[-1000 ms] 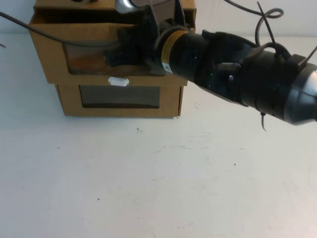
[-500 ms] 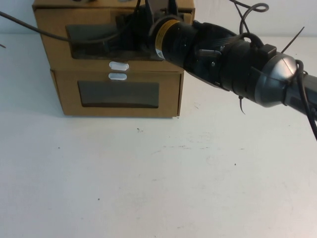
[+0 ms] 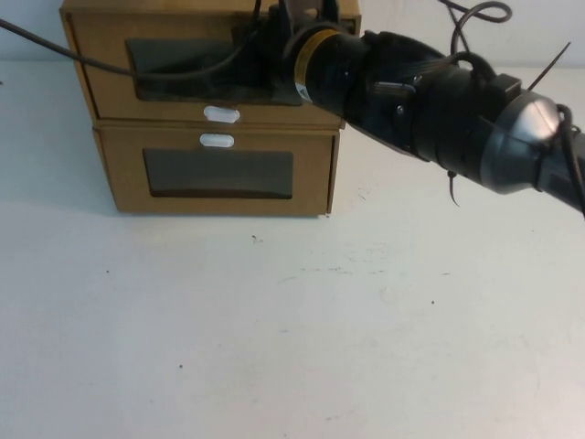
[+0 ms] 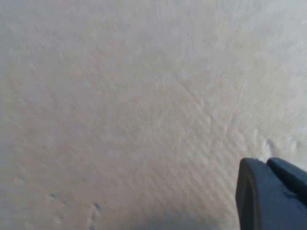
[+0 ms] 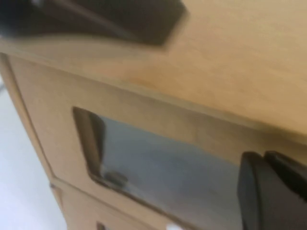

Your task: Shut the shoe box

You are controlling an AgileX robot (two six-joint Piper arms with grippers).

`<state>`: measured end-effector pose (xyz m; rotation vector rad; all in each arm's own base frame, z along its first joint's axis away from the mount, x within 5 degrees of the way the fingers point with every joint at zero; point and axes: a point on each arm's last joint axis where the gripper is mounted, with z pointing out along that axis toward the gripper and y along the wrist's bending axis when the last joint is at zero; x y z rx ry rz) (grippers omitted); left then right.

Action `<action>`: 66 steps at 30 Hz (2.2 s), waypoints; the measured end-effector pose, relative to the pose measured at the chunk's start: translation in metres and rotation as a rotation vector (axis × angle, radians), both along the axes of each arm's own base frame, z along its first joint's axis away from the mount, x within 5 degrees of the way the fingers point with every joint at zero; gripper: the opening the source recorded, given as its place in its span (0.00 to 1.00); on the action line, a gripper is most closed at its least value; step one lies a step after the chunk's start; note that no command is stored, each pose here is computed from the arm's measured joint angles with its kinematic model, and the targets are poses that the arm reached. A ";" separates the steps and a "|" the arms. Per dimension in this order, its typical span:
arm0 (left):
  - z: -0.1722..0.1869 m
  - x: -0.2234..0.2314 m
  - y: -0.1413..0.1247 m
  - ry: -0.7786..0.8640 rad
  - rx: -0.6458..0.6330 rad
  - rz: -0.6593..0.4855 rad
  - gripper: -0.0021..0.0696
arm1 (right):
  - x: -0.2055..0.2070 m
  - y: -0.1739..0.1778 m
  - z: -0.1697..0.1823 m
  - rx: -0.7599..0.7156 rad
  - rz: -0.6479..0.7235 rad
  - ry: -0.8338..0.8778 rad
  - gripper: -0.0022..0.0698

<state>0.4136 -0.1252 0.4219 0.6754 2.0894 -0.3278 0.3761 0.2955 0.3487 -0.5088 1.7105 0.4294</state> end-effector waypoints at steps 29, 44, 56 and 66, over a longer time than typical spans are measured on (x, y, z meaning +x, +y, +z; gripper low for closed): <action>-0.003 -0.274 0.066 -0.432 -0.219 0.012 0.03 | -0.258 -0.196 0.077 -0.223 -0.012 0.400 0.01; -0.165 -0.352 0.101 -0.559 -0.274 0.275 0.03 | -0.311 -0.239 0.002 -0.060 0.075 0.307 0.01; -0.231 -0.348 0.105 -0.357 -0.362 0.395 0.03 | -0.317 -0.236 -0.034 0.072 0.130 0.288 0.01; -0.231 -0.348 0.105 -0.355 -0.368 0.397 0.03 | -0.317 -0.234 -0.031 0.119 0.142 0.272 0.01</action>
